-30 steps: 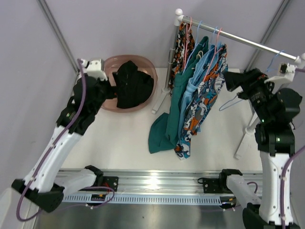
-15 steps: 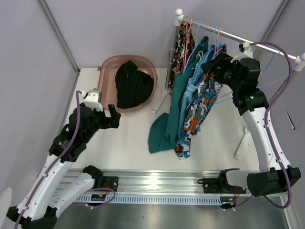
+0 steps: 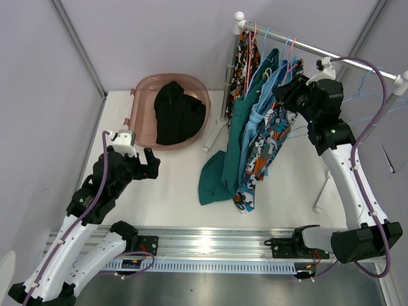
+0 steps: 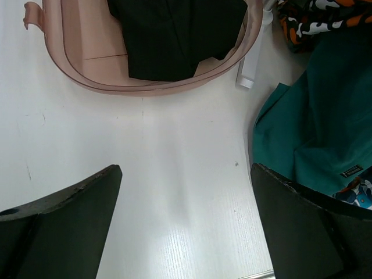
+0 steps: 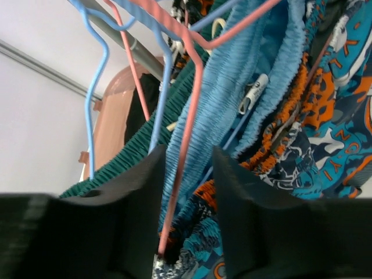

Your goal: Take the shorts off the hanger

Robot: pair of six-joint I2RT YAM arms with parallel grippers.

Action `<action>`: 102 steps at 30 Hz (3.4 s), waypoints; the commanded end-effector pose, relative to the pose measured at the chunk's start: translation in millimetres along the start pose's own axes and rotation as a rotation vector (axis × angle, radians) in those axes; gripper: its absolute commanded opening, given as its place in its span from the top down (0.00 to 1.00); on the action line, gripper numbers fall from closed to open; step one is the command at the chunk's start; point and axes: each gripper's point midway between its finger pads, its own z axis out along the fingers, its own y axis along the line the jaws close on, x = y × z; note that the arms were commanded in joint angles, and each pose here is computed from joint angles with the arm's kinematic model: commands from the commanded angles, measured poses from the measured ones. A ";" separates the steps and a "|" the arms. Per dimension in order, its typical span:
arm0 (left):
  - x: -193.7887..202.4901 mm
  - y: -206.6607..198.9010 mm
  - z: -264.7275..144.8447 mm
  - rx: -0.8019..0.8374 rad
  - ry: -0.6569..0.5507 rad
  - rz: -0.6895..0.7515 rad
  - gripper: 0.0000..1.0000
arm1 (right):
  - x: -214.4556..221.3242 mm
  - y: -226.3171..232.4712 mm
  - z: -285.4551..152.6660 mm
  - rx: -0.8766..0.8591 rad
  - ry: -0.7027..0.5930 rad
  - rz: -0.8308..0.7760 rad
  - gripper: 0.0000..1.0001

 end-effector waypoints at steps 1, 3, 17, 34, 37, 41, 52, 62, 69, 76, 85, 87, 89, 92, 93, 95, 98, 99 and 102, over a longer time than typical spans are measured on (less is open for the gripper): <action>-1.8 0.4 -0.8 0.000 -0.031 -0.013 0.01 | -11.4 4.5 -0.2 -0.015 -0.054 -0.014 0.65; 0.9 1.4 -0.5 -0.002 -0.028 -0.013 0.01 | -9.4 4.6 1.3 -0.016 -0.048 -0.012 0.78; -51.6 -53.8 -19.8 0.271 -0.119 -0.008 0.01 | -48.3 27.1 -43.8 -0.050 -0.166 -0.022 1.00; -91.3 -321.3 -39.0 0.915 -0.134 0.162 0.01 | -83.2 72.8 -133.8 -0.202 -0.270 0.079 1.00; -73.5 -364.2 -40.4 0.979 -0.120 0.187 0.01 | -87.8 75.0 -142.8 -0.201 -0.280 0.096 1.00; -63.8 -397.9 -45.8 1.033 -0.113 0.193 0.01 | -97.3 84.5 -153.6 -0.221 -0.286 0.093 1.00; -51.5 -417.1 -23.3 0.975 -0.116 0.206 0.01 | -104.8 93.9 -176.0 -0.251 -0.302 0.105 1.00; -36.7 -417.7 -0.1 0.899 -0.103 0.214 1.00 | -104.6 93.7 -178.7 -0.247 -0.301 0.112 1.00; -29.5 -390.9 -36.5 0.881 -0.110 0.202 1.00 | -106.7 81.2 -164.9 -0.185 -0.318 0.089 1.00; 40.5 -365.8 -103.8 0.930 -0.024 0.241 1.00 | -130.2 65.5 -138.0 -0.076 -0.366 0.019 1.00; 88.8 -348.4 -105.1 0.892 0.045 0.241 1.00 | -148.5 57.8 -129.8 -0.063 -0.367 0.026 1.00; 83.7 -350.4 -96.6 0.860 0.018 0.252 1.00 | -142.1 59.9 -133.4 -0.077 -0.344 0.048 1.00; 68.8 -359.3 -87.2 0.830 -0.010 0.254 1.00 | -133.2 67.8 -145.0 -0.117 -0.314 0.069 1.00; 33.8 -364.0 -54.2 0.743 -0.059 0.229 1.00 | -112.9 75.9 -172.7 -0.162 -0.264 0.114 1.00; 16.0 -366.7 -50.3 0.733 -0.084 0.221 1.00 | -103.3 75.7 -181.0 -0.164 -0.235 0.134 1.00; 6.3 -369.6 -31.8 0.701 -0.092 0.231 1.00 | -93.0 80.5 -209.5 -0.186 -0.230 0.146 1.00; -42.4 -377.1 -7.7 0.676 -0.146 0.194 1.00 | -68.3 77.8 -240.3 -0.172 -0.171 0.153 1.00; -60.9 -372.4 5.6 0.646 -0.159 0.179 1.00 | -57.2 73.4 -250.3 -0.145 -0.134 0.155 1.00; -68.2 -370.2 45.6 0.576 -0.121 0.200 1.00 | -35.8 60.8 -275.6 -0.079 -0.084 0.128 1.00</action>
